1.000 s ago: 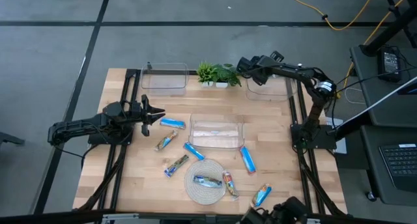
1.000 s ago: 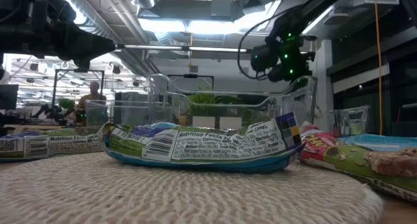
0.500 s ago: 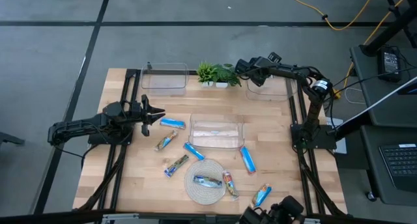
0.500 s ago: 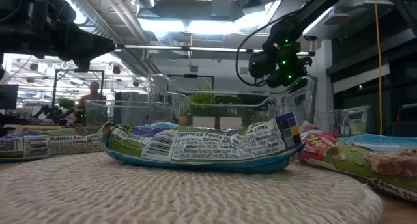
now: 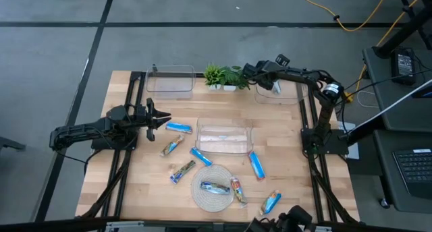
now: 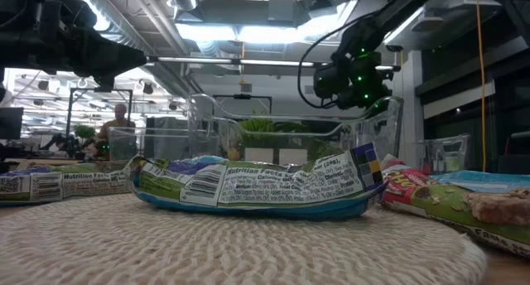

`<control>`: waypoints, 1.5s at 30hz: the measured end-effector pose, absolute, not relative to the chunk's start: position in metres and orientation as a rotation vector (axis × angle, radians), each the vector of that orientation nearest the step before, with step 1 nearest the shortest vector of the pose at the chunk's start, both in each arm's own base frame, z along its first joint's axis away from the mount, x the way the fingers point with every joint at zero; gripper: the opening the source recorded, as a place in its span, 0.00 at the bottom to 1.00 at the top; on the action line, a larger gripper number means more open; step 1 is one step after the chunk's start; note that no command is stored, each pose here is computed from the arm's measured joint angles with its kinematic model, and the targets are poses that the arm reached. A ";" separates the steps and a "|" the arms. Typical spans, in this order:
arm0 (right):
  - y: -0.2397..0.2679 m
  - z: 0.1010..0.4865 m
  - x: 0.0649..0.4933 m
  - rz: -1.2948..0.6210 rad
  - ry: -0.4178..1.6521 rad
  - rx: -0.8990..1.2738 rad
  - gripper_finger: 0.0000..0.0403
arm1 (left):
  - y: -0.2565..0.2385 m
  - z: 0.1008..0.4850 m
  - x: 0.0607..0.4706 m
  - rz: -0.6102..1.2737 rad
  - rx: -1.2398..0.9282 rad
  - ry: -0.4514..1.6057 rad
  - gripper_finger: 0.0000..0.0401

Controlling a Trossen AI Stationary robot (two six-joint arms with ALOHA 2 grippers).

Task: Pick and place Granola Bars by type
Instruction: Put the middle right red granola bar into the middle transparent bin

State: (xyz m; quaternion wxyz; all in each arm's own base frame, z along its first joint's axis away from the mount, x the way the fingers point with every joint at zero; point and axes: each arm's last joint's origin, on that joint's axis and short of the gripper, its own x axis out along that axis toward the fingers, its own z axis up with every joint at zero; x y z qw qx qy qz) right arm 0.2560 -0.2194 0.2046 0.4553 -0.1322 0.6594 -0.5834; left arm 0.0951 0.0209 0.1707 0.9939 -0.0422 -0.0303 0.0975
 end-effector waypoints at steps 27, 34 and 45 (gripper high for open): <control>-0.110 0.306 0.259 -1.243 1.117 -0.208 0.29 | 0.021 0.171 0.095 0.195 -0.085 -0.061 0.18; -0.057 0.340 0.253 -1.088 0.885 -0.208 0.29 | 0.021 0.171 0.095 0.196 -0.085 -0.061 0.18; -0.021 0.355 0.267 -0.814 0.769 -0.299 0.29 | 0.021 0.171 0.095 0.195 -0.085 -0.060 0.18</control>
